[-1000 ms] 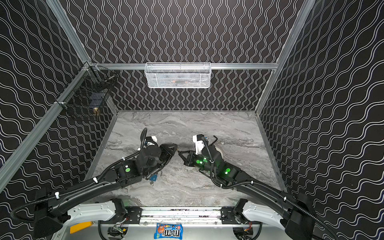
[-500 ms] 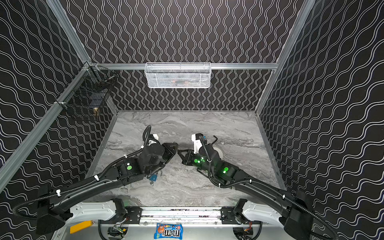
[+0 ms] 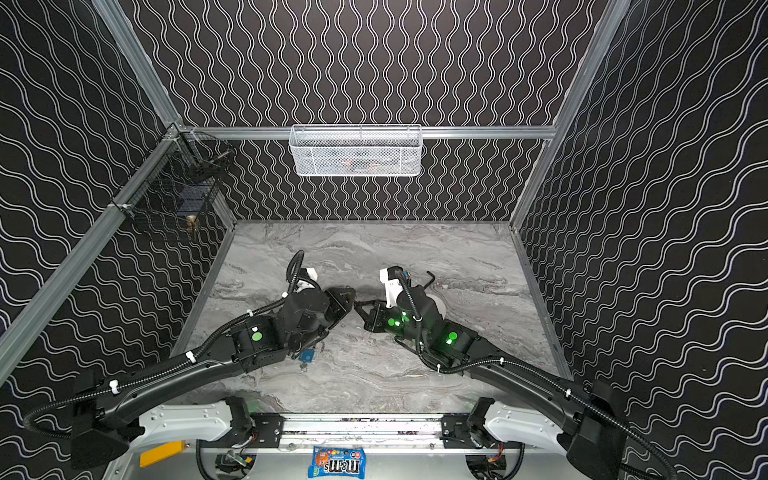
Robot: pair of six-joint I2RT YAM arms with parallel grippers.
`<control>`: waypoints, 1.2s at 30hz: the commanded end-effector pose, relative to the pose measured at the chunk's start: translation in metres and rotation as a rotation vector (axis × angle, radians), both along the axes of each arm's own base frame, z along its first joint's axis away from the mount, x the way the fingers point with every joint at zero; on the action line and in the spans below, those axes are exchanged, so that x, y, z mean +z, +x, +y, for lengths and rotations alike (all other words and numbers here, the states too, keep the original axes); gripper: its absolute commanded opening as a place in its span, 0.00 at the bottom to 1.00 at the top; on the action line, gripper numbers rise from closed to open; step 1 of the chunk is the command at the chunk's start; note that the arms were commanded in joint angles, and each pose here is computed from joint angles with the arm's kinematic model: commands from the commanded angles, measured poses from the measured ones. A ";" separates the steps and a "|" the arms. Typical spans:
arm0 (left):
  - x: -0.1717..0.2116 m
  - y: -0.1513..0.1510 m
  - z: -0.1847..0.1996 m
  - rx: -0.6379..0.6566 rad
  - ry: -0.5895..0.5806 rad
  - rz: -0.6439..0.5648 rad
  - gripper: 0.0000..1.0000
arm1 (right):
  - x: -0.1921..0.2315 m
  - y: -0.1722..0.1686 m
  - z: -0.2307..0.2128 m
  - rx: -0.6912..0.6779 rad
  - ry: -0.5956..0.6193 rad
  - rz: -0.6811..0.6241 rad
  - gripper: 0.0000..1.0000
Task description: Unlock with the key
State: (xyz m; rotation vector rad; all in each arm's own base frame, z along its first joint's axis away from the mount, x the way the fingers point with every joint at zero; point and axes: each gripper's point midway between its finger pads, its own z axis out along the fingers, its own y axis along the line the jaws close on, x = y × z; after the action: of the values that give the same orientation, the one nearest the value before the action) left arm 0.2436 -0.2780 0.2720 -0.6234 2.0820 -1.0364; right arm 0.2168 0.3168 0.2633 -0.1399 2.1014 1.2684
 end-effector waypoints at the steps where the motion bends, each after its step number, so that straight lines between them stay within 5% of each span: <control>1: -0.006 -0.009 -0.001 -0.053 0.039 0.019 0.43 | 0.024 0.004 0.008 0.016 0.056 -0.101 0.00; 7: 0.001 -0.001 0.021 0.007 0.104 -0.029 0.72 | 0.001 0.004 0.009 0.033 -0.051 -0.069 0.00; 11: 0.000 0.001 0.023 0.019 0.113 -0.023 0.73 | -0.010 0.004 0.010 0.038 -0.084 -0.057 0.00; 36: -0.016 0.014 0.004 -0.001 0.001 0.070 0.38 | -0.012 0.000 0.013 0.023 -0.177 -0.100 0.00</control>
State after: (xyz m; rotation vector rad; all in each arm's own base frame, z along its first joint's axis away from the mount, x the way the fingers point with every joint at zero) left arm 0.2544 -0.2714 0.2505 -0.6409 2.1688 -0.9872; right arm 0.2150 0.3304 0.2475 -0.2850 2.1458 1.1057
